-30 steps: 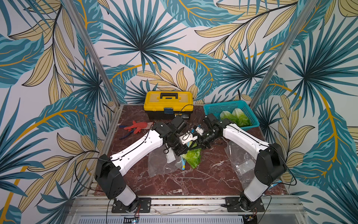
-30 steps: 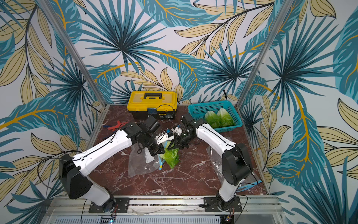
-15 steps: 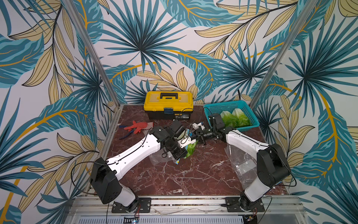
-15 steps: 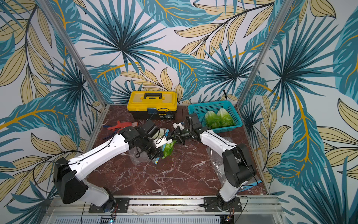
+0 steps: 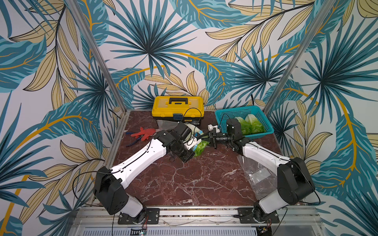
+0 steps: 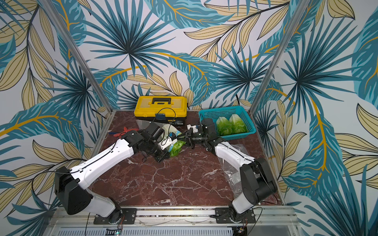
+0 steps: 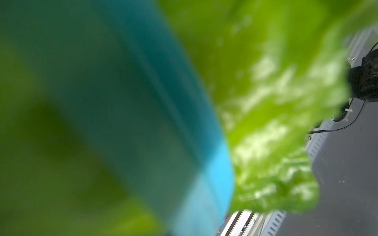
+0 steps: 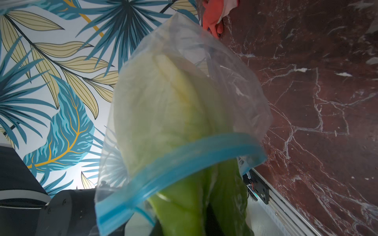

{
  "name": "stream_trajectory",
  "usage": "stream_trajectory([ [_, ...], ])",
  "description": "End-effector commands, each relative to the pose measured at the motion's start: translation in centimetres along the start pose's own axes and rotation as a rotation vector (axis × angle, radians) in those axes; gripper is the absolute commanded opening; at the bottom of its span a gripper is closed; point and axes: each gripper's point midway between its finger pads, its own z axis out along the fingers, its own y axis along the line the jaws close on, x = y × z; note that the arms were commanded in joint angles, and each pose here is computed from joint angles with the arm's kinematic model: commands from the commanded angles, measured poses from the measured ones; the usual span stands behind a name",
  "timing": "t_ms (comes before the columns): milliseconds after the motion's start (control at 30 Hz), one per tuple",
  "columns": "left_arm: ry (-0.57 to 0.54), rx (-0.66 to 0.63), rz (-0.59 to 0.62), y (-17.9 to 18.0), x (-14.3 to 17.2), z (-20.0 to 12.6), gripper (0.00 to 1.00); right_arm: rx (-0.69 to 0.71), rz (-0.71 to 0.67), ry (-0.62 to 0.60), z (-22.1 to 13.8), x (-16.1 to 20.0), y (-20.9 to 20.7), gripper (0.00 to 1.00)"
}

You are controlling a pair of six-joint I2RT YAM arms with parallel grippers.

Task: Put the chinese cabbages into a zipper bag and zip it
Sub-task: Place the Chinese cabbage in the zipper food storage bag.

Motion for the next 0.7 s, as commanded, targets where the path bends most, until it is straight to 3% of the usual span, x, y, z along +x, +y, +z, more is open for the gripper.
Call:
stream_trajectory([
  [0, -0.006, 0.041, -0.008, -0.7, -1.1, -0.6, 0.01, -0.072, -0.021, -0.157, -1.1, -0.9, 2.6, 0.00],
  [133, -0.036, 0.150, -0.013, -2.4, -3.3, -0.1, 0.00, -0.069, 0.028, -0.301, -1.5, -1.6, 2.2, 0.00],
  [233, -0.029, 0.197, -0.023, -3.2, -3.7, 0.3, 0.03, -0.016, 0.079, -0.458, -3.0, -3.0, -0.5, 0.00],
  [400, 0.006, 0.141, -0.055, -0.8, -3.2, 1.7, 0.09, 0.012, 0.164, -0.555, -3.4, -4.5, -3.2, 0.00],
  [467, 0.008, 0.134, -0.085, 0.2, -3.5, 2.0, 0.15, 0.017, 0.185, -0.560, -3.3, -4.7, -3.6, 0.00],
  [667, -0.041, 0.137, -0.102, 1.0, -3.9, 0.7, 0.46, 0.053, 0.231, -0.602, -3.3, -5.7, -4.5, 0.00],
])
